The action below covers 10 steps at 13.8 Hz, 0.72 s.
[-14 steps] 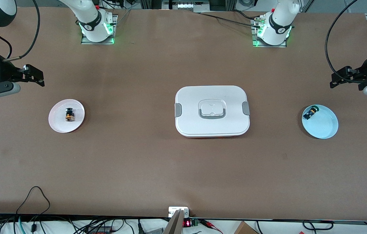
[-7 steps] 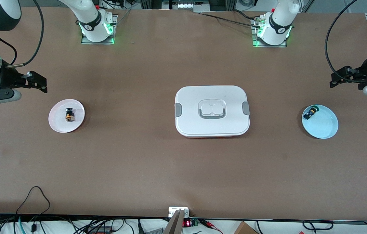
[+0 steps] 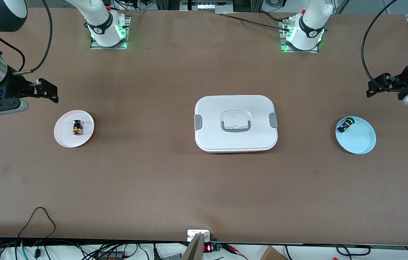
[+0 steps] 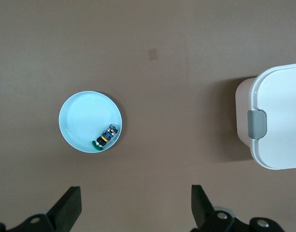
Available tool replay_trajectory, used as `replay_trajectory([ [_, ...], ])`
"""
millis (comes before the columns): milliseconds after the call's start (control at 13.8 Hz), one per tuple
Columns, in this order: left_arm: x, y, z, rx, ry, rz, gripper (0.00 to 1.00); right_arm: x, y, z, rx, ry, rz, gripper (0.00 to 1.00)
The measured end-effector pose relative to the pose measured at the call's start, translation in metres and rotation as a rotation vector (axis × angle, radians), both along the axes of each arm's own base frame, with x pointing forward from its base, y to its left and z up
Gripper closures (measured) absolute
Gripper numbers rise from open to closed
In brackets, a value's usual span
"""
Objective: Transfer orange switch to right arm and place
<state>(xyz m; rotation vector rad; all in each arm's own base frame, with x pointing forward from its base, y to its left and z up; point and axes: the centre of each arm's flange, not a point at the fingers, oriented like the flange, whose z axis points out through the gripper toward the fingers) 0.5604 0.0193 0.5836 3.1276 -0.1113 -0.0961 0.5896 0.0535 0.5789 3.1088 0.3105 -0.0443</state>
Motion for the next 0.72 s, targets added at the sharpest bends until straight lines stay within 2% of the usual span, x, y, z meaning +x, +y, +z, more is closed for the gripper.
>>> replay_trajectory([
  [722,0.0000,0.0000,0.0000,0.000,0.000,0.000,0.00,0.0018,-0.0047,-0.0037,0.000,0.007,-0.006,0.00],
])
